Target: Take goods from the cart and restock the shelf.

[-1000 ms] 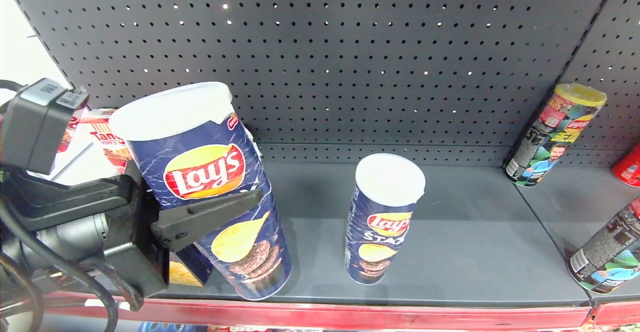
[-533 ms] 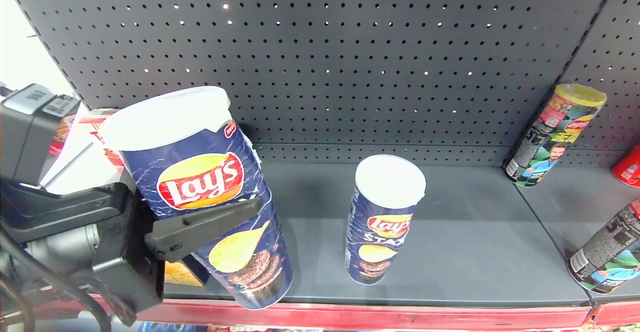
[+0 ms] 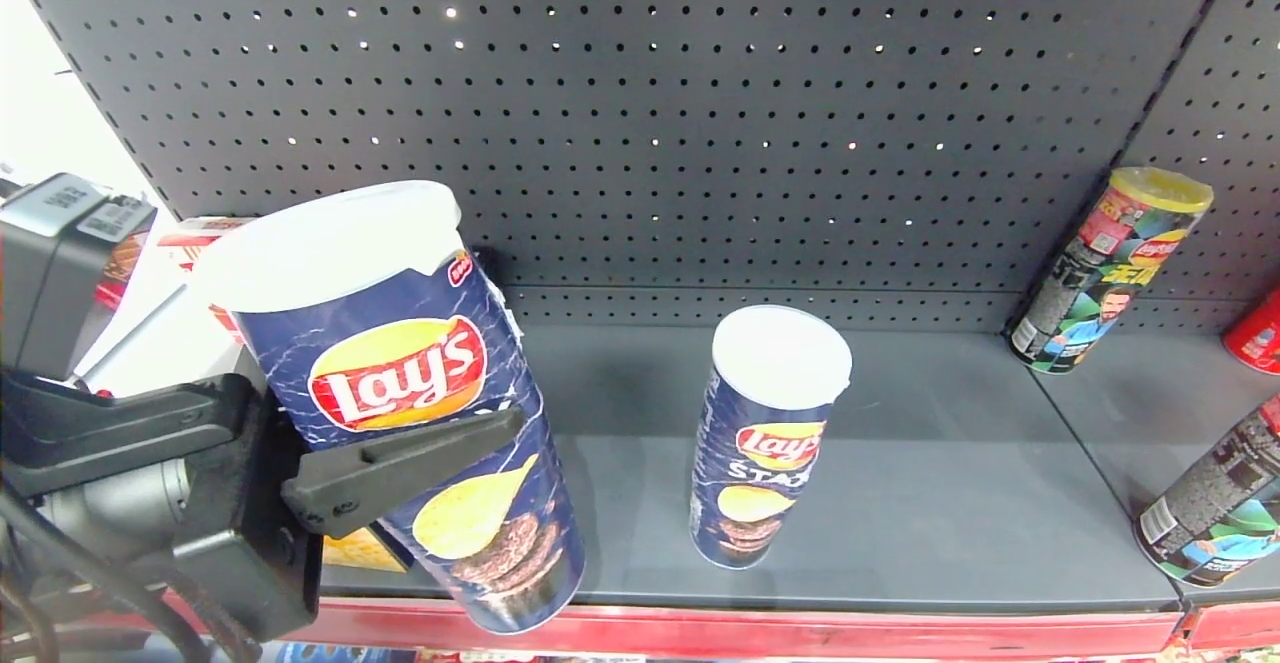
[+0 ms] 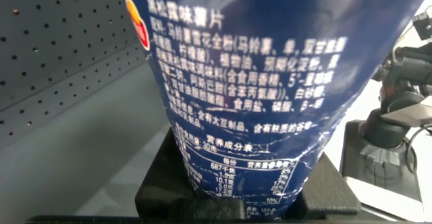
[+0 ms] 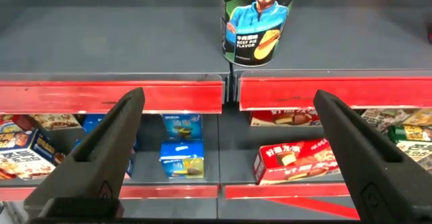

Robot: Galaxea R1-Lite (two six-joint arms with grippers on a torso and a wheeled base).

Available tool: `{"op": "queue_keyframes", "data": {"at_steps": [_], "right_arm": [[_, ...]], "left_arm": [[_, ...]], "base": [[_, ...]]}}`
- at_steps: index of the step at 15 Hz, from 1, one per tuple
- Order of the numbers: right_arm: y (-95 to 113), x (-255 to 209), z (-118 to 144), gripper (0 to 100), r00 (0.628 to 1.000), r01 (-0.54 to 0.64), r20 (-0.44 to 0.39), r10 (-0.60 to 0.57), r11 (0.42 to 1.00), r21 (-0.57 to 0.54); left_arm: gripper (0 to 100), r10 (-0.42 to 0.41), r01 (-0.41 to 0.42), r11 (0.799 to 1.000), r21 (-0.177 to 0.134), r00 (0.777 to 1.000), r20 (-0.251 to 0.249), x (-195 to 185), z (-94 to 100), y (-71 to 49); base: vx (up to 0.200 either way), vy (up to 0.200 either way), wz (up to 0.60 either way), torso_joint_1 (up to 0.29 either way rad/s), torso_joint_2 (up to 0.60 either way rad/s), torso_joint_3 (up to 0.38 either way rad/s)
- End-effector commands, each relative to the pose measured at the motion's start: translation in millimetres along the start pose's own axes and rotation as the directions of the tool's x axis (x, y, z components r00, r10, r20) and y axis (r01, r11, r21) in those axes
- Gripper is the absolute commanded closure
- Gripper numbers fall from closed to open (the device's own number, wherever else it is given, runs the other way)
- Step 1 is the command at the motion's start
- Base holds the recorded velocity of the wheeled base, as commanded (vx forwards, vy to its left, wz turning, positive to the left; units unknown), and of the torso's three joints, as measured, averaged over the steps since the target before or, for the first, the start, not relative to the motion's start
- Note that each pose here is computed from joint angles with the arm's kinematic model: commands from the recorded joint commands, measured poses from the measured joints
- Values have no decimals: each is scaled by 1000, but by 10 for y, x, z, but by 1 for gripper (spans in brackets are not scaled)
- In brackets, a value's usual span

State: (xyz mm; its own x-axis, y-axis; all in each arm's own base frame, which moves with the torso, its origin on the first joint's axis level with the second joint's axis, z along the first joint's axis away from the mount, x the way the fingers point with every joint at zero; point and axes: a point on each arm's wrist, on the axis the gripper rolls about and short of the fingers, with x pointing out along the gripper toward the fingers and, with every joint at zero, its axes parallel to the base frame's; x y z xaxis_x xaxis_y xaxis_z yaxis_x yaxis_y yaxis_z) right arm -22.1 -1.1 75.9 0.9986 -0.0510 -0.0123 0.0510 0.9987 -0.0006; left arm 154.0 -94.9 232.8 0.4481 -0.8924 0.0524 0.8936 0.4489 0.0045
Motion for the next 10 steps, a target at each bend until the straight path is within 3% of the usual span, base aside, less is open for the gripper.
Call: {"op": "queue_keyframes", "data": {"at_steps": [1,2,5,8,10], "right_arm": [[0,2,0,0,1000,0,-3,0,1000,0],[0,2,0,0,1000,0,-3,0,1000,1],[0,2,0,0,1000,0,-3,0,1000,0],[0,2,0,0,1000,0,-3,0,1000,0],[0,2,0,0,1000,0,-3,0,1000,1]], "left_arm": [[100,-2,2,1000,10,1000,15,23,54,9],[100,-5,5,1000,12,1000,14,32,52,9],[100,8,-8,998,59,1000,-3,46,13,49],[100,11,-10,999,51,1000,-16,27,39,47],[100,26,-26,998,64,1000,-3,36,110,87]], "base": [[0,0,0,0,0,0],[0,0,0,0,0,0],[0,0,0,0,0,0],[0,0,0,0,0,0],[0,0,0,0,0,0]]}}
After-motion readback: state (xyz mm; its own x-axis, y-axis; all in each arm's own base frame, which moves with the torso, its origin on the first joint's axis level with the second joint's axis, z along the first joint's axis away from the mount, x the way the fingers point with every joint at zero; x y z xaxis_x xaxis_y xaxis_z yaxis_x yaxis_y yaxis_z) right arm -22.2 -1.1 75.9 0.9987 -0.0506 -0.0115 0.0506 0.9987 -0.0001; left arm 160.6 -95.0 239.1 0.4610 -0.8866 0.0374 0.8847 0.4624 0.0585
